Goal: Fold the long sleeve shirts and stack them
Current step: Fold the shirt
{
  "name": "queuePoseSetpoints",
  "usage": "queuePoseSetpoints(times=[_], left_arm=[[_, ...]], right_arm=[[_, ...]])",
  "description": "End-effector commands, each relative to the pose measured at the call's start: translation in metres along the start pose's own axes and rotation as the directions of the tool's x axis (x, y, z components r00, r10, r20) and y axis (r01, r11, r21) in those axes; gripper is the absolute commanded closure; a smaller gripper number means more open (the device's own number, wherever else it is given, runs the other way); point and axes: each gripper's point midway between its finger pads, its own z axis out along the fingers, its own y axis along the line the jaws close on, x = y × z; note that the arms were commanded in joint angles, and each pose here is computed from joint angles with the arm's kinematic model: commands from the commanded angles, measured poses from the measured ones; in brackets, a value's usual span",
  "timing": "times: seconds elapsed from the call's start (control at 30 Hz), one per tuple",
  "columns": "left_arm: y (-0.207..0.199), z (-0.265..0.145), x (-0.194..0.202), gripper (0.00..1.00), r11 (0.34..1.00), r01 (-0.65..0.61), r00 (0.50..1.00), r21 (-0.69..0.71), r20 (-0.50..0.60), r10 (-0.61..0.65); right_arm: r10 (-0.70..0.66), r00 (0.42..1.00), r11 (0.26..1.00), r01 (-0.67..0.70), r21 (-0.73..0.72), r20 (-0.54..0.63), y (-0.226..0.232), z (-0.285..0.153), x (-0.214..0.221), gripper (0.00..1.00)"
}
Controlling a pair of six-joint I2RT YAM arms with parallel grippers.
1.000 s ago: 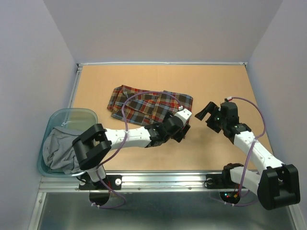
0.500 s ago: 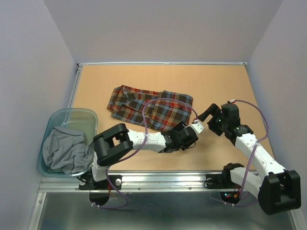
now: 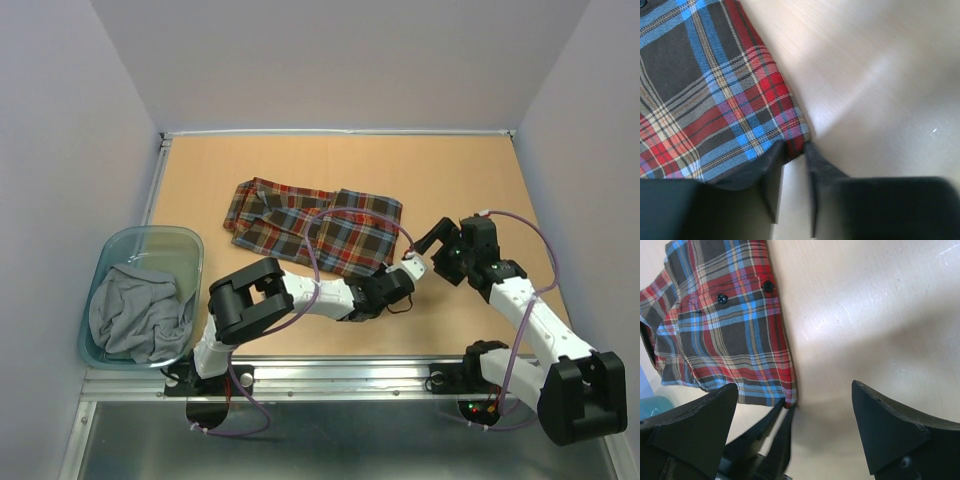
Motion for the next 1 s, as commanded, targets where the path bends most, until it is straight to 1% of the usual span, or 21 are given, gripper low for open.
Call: queuePoseSetpoints(times=[0.0, 0.03, 0.07, 0.17, 0.2, 0.23, 0.27, 0.3, 0.37, 0.5, 0.67, 0.73, 0.77, 0.87, 0.97], left_arm=[[0.011, 0.0, 0.004, 0.8, 0.998, 0.039, 0.999, -0.048, -0.01, -0.039], [0.012, -0.001, 0.003, 0.91, 0.998, 0.055, 0.998, -0.038, -0.005, -0.055], [0.014, -0.007, -0.006, 1.0, 0.995, 0.092, 0.996, -0.028, 0.019, -0.091], [0.014, -0.015, -0.012, 1.0, 0.989, 0.144, 0.989, 0.032, 0.033, -0.145], [0.02, -0.02, -0.022, 1.0, 0.983, 0.179, 0.982, 0.043, 0.054, -0.181], [0.019, -0.023, -0.022, 1.0, 0.98, 0.188, 0.98, 0.065, 0.057, -0.192], [0.021, -0.025, -0.026, 1.0, 0.977, 0.199, 0.977, 0.07, 0.065, -0.204], [0.024, -0.029, -0.03, 1.0, 0.975, 0.21, 0.974, 0.073, 0.074, -0.215], [0.027, -0.033, -0.033, 1.0, 0.969, 0.232, 0.968, 0.084, 0.081, -0.239], [0.031, -0.036, -0.034, 1.0, 0.959, 0.267, 0.958, 0.095, 0.08, -0.275], [0.03, -0.042, -0.038, 1.0, 0.948, 0.294, 0.949, 0.123, 0.083, -0.306], [0.03, -0.044, -0.04, 1.0, 0.943, 0.306, 0.944, 0.129, 0.086, -0.318], [0.029, -0.044, -0.041, 1.0, 0.941, 0.312, 0.942, 0.132, 0.086, -0.325], [0.03, -0.046, -0.045, 1.0, 0.935, 0.33, 0.935, 0.13, 0.092, -0.342], [0.028, -0.048, -0.051, 1.0, 0.928, 0.345, 0.928, 0.142, 0.095, -0.359]], right_arm=[[0.016, 1.0, 1.0, -0.016, -0.013, -0.009, 0.005, 0.003, 0.0, 0.0], [0.023, 1.0, 1.0, -0.023, -0.014, -0.016, 0.005, 0.006, 0.001, 0.0], [0.027, 0.999, 0.999, -0.028, -0.034, -0.018, 0.01, 0.007, 0.0, 0.0], [0.062, 0.998, 0.995, -0.064, -0.075, -0.025, 0.019, 0.013, 0.0, 0.0], [0.07, 0.996, 0.993, -0.074, -0.096, -0.048, 0.022, 0.015, 0.004, 0.0], [0.087, 0.995, 0.986, -0.092, -0.14, -0.043, 0.033, 0.018, 0.001, 0.0], [0.096, 0.993, 0.984, -0.105, -0.145, -0.069, 0.034, 0.024, 0.005, 0.0], [0.098, 0.992, 0.976, -0.111, -0.185, -0.079, 0.043, 0.027, 0.004, 0.0], [0.115, 0.988, 0.973, -0.133, -0.188, -0.101, 0.044, 0.038, 0.007, 0.0], [0.139, 0.983, 0.957, -0.163, -0.24, -0.116, 0.053, 0.052, 0.007, 0.0], [0.18, 0.963, 0.917, -0.238, -0.319, -0.199, 0.061, 0.076, 0.02, 0.0], [0.17, 0.961, 0.904, -0.24, -0.354, -0.216, 0.066, 0.081, 0.022, 0.0], [0.178, 0.954, 0.912, -0.252, -0.323, -0.242, 0.057, 0.092, 0.03, 0.0], [0.15, 0.953, 0.902, -0.241, -0.358, -0.262, 0.062, 0.103, 0.033, 0.0], [0.142, 0.94, 0.899, -0.253, -0.357, -0.309, 0.06, 0.119, 0.043, 0.03]])
